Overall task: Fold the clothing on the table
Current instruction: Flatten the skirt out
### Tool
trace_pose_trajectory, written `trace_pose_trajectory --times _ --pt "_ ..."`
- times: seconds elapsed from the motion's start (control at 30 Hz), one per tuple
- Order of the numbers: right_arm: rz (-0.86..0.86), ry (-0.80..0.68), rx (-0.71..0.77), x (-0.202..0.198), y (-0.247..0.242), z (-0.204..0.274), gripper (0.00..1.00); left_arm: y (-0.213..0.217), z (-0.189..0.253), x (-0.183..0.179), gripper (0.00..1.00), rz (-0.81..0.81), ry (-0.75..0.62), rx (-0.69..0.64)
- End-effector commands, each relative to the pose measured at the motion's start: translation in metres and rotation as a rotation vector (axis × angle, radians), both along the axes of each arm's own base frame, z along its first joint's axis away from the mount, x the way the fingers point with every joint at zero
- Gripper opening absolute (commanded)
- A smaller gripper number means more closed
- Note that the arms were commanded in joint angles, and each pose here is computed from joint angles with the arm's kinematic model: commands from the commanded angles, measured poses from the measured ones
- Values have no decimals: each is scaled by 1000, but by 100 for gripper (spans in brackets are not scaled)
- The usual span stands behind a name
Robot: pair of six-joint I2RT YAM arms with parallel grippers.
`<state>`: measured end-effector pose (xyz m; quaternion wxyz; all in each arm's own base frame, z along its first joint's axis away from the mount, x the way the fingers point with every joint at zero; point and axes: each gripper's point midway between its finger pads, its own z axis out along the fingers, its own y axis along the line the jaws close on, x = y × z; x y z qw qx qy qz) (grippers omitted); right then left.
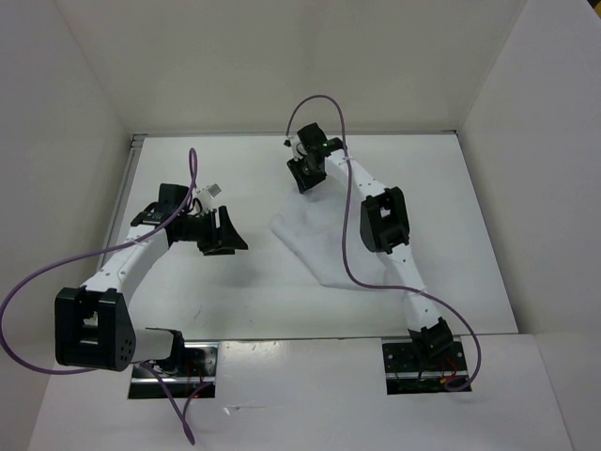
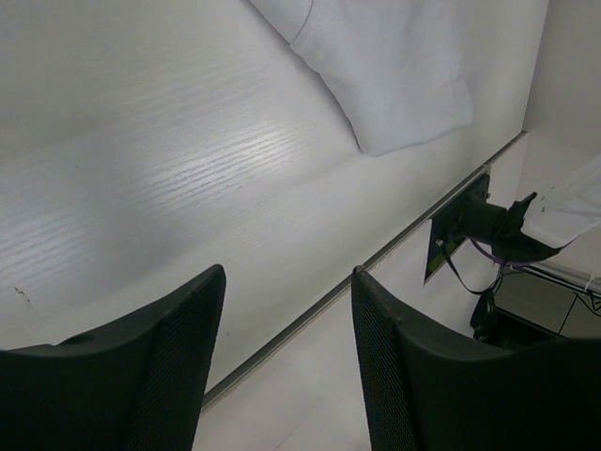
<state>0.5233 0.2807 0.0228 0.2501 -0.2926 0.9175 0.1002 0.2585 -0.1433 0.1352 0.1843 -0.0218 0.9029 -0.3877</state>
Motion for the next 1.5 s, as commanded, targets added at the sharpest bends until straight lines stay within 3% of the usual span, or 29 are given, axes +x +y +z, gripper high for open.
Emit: trace_pose_trajectory --times 0.0,0.1,0.23,0.27,0.4,0.57,0.63,0.77,0.97,1.0,1.17,1.27,1.47 --pt "54 105 25 -25 -1 -15 44 -1 17 4 64 10 -32 -24" --pt "59 151 43 -32 -10 -26 35 -2 19 7 64 16 -44 -30" --pt "28 191 72 -36 -26 -24 2 -2 20 9 64 22 -47 -33" --pt "20 188 78 -37 -26 -24 0 -2 20 9 64 22 -47 -34" --pt "-86 69 72 -23 -35 27 0 -4 24 15 64 21 -77 -47" --pt "-349 -238 77 1 -63 163 0 -4 17 24 64 21 -77 -47" --pt "-417 -346 95 -9 -66 222 0 -4 15 33 64 16 -99 -44" --pt "-372 -435 141 -54 -28 283 0 -6 12 52 64 29 -127 -57" --pt "-262 -430 185 -116 34 314 0 -13 9 88 64 48 -121 -108" --pt "-267 -473 225 -126 44 338 0 -13 21 95 64 47 -154 -110" --pt "-277 -529 363 -151 42 399 0 -7 44 92 64 34 -237 -59" --pt "-344 -583 369 -151 24 417 0 1 57 85 64 39 -268 -46" --pt "-522 -485 190 -105 -13 347 0 11 69 69 64 32 -286 -47"
